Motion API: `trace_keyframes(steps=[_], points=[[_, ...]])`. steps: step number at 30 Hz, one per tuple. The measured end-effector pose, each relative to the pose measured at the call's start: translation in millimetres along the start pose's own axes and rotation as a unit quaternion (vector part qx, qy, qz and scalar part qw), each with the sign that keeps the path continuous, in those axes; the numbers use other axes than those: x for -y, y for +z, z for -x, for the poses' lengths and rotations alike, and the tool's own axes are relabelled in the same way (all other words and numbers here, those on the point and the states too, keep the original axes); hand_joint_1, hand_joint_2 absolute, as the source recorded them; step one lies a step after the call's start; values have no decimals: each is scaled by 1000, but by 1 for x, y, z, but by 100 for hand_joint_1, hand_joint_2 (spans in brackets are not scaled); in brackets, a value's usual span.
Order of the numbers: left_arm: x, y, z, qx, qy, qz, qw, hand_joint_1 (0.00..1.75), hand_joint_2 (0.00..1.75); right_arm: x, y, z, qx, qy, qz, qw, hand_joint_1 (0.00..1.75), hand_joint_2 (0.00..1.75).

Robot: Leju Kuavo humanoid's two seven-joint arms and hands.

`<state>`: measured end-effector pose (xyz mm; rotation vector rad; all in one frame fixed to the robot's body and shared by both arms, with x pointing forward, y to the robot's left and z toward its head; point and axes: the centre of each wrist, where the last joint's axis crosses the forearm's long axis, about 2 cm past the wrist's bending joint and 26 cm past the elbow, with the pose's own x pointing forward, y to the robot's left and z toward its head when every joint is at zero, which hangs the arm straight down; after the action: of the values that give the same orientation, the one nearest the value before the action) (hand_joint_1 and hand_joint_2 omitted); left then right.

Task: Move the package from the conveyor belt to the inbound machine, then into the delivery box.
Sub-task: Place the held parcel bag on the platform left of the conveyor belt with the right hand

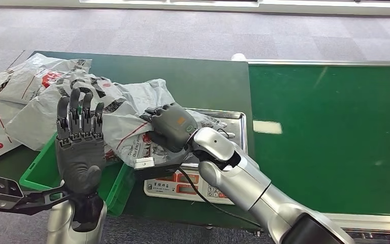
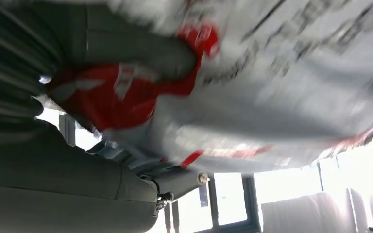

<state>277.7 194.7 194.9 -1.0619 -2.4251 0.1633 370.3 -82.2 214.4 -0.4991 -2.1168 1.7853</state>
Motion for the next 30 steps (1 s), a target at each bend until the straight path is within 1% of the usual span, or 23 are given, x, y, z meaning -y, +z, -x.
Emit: trace_keyframes(steps=[9, 15, 19, 30], points=[[-1, 1, -3, -2, -3, 3, 1000, 0, 175, 3, -3, 0, 0, -19, 5, 1000, 0, 0], [-2, 1, -3, -3, -4, 4, 1000, 0, 175, 6, -4, 1, -10, -11, 10, 1000, 0, 0], [-2, 1, -4, -4, -5, 5, 1000, 0, 175, 12, -4, 3, -20, 0, 23, 1000, 0, 0], [-2, 3, -4, -6, -7, 5, 1000, 0, 175, 19, -3, 7, -21, 9, 32, 999, 0, 0]])
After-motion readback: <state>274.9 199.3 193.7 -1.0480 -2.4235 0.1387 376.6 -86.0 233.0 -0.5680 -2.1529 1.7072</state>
